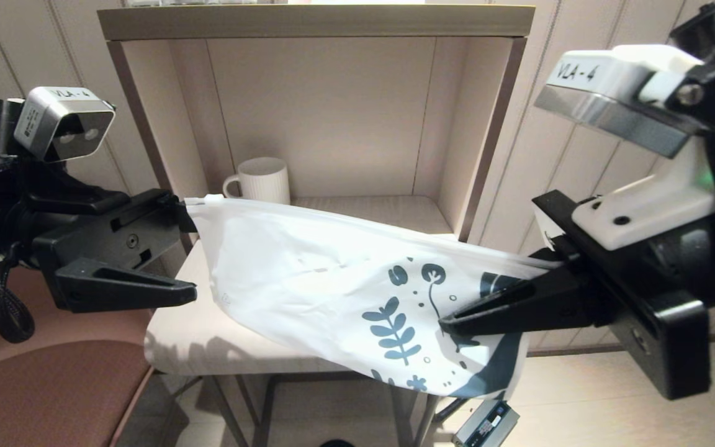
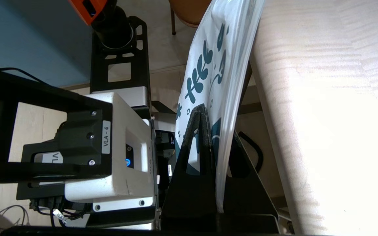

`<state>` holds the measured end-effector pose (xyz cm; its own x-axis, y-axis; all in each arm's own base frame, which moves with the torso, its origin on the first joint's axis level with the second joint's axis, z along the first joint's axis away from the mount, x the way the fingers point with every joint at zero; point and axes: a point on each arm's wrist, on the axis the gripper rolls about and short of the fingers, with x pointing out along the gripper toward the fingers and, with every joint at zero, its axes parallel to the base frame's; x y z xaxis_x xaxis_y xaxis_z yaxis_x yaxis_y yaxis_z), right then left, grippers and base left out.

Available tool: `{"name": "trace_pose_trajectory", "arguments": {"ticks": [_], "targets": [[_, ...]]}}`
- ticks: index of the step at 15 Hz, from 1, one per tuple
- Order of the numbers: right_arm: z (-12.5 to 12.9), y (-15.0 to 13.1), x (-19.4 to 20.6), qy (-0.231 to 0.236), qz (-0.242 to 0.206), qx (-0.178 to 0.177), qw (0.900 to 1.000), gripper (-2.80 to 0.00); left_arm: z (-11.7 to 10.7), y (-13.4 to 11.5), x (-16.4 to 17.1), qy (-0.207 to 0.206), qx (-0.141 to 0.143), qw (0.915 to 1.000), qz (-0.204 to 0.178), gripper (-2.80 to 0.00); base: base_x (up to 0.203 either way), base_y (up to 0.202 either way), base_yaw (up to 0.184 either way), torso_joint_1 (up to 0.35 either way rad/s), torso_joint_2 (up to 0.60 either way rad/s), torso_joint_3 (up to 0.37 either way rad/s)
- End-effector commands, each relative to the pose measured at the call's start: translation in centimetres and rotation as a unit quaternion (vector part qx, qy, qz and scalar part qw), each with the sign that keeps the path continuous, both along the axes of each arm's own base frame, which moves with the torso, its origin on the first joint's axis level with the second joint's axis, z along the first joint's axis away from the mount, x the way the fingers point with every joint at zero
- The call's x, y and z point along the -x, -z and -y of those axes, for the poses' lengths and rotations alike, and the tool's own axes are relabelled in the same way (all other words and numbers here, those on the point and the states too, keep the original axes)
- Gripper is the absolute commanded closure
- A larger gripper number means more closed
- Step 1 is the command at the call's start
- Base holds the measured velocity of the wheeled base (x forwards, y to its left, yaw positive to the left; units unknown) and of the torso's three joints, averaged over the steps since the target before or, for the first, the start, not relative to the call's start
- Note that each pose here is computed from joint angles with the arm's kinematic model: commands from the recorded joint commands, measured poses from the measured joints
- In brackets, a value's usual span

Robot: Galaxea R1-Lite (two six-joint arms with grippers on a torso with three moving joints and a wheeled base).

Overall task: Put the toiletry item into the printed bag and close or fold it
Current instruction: Hand it to the other hand

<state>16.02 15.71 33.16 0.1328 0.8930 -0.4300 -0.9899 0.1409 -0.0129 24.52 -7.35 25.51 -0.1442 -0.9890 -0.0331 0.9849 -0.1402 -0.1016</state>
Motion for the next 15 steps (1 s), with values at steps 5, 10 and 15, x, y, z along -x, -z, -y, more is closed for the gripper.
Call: {"name": "trace_pose_trajectory", "arguments": {"ticks": [5, 10, 15], "targets": [[-1.7, 0.3, -1.8, -0.005, -0.009, 0.007, 1.0, 0.0, 2.3, 0.6, 0.0, 0.036, 0.0, 0.999, 0.028, -2.8, 0.0, 0.0, 0.0, 0.0, 0.0, 0.0], [-1.9, 0.6, -1.7, -0.009, -0.013, 0.01, 1.0, 0.0, 1.2, -1.2, -0.2, -0.008, -0.004, 0.9977, 0.067, -2.8, 0.0, 0.0, 0.0, 0.0, 0.0, 0.0], [-1.9, 0.3, -1.7, -0.008, -0.01, 0.006, 1.0, 0.0, 1.1, -0.7, 0.1, -0.009, -0.007, 0.9982, 0.059, -2.8, 0.0, 0.0, 0.0, 0.0, 0.0, 0.0]]}}
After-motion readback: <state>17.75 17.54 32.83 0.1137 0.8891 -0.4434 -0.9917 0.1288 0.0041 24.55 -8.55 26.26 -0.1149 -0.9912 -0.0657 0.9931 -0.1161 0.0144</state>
